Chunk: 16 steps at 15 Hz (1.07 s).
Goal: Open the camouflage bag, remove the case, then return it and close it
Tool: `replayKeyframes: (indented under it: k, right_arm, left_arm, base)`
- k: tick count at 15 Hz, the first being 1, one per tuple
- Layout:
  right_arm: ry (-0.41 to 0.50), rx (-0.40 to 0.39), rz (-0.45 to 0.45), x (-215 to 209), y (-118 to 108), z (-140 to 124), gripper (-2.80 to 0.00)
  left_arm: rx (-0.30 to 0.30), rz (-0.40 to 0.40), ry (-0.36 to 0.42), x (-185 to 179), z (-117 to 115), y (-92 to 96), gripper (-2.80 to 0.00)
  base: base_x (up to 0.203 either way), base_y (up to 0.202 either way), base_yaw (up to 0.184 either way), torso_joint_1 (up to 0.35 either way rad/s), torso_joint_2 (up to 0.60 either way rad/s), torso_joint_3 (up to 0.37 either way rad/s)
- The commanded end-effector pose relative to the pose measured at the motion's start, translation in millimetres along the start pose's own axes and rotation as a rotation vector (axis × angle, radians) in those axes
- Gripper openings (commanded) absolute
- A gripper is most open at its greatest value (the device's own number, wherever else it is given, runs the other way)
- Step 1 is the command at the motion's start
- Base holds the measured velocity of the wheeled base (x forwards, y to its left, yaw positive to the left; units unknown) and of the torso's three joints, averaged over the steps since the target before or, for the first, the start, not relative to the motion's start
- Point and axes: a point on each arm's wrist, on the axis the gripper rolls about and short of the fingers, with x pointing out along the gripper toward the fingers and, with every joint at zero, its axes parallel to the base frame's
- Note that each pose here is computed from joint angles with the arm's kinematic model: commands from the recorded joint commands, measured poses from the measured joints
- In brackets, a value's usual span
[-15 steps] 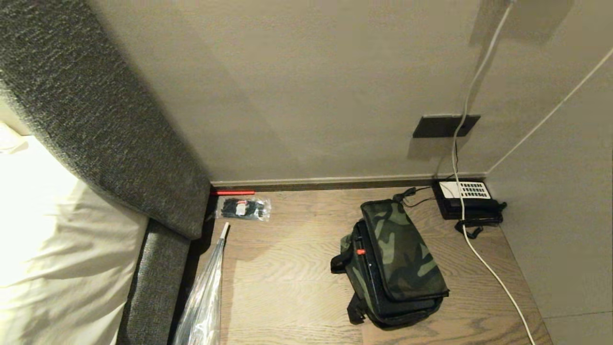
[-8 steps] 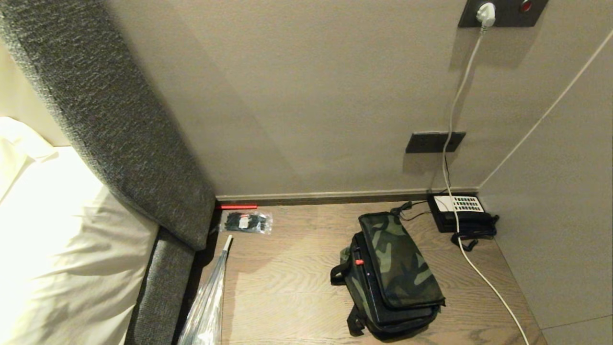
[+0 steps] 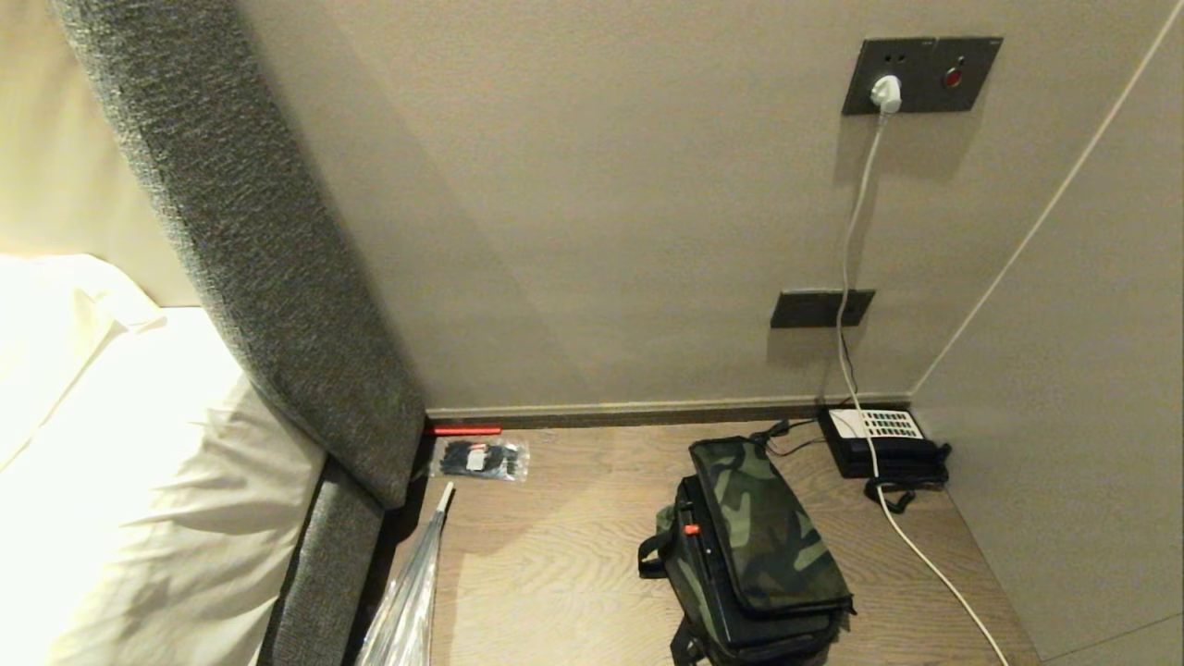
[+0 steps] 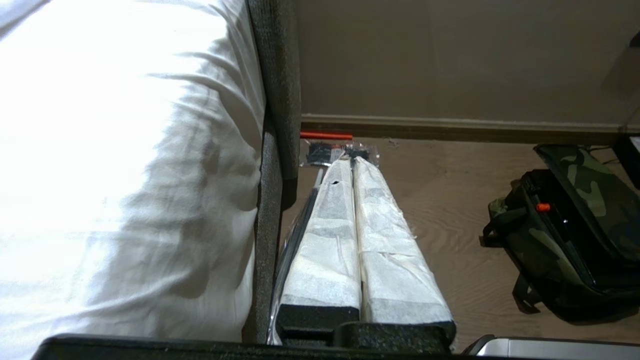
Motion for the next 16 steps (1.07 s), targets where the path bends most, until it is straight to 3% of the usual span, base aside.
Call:
replayKeyframes:
  k: [1,16]
  right_arm:
    - [-0.019,0.000,0.002,-1.4,0.0,-0.8,-2.80]
    - [-0.019,0.000,0.001,-1.4,0.0,-0.7,-2.80]
  left_arm:
    - [0.000,0.001,-0.001,-0.1,-0.1,0.0,-2.80]
    - [0.006,0.001,-0.002,-0.1,0.0,0.0,-2.80]
  base:
    - [0.000,0.000,0.000,-0.007,0.00,0.207]
    - [0.000,0.000,0.000,0.001,0.00,0.177]
